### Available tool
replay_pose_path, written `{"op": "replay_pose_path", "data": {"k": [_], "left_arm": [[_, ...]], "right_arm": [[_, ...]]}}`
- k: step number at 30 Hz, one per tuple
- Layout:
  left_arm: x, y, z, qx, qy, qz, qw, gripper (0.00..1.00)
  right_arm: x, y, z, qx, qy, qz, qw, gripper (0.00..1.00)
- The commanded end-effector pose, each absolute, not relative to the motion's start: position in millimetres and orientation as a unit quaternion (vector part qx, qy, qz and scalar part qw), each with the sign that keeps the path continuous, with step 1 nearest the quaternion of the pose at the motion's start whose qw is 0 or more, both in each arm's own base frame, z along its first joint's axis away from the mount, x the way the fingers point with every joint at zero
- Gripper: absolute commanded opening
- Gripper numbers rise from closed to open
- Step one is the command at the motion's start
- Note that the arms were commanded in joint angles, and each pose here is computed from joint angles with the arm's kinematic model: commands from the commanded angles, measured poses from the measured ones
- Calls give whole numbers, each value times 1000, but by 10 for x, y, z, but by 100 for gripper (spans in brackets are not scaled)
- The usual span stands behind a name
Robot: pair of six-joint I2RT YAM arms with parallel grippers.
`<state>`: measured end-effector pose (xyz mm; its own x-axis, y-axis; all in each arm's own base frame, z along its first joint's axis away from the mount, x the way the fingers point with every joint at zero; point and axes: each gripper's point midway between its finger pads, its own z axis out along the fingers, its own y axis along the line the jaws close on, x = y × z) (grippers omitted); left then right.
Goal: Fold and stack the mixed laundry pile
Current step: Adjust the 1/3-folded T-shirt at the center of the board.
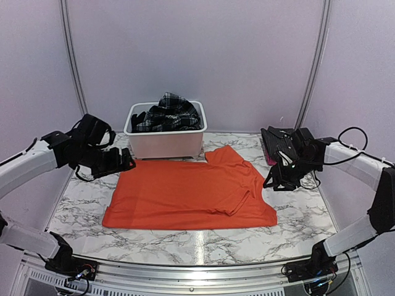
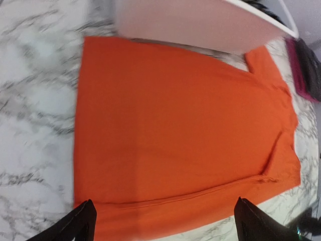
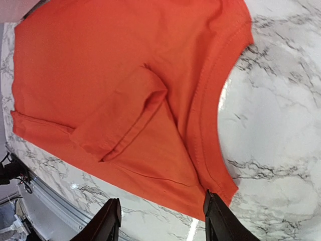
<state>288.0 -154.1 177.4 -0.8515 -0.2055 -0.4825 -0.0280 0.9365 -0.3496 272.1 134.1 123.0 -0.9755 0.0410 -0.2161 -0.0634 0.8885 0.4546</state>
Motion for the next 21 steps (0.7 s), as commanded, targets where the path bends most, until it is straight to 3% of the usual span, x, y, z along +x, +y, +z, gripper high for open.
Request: {"op": "replay_pose_path", "data": {"k": [1,6,11,21], "left_arm": [[3071,-2468,1991,116,923,-168,326,99],[2917,-3757,1967,321,871,-150,342,99],[2603,-4686,1594,459,817,-153,313,83],[2313,-5219,994,572,760,-140,273,68]], "right_arm": [[2884,1567,1337,-8,947,300,118,49],[2917,1788,1337,-2,933,344,109,42],[2902,1850,1239,19,927,362,100,39],[3064,1872,1030,32,931,353,89,32]]}}
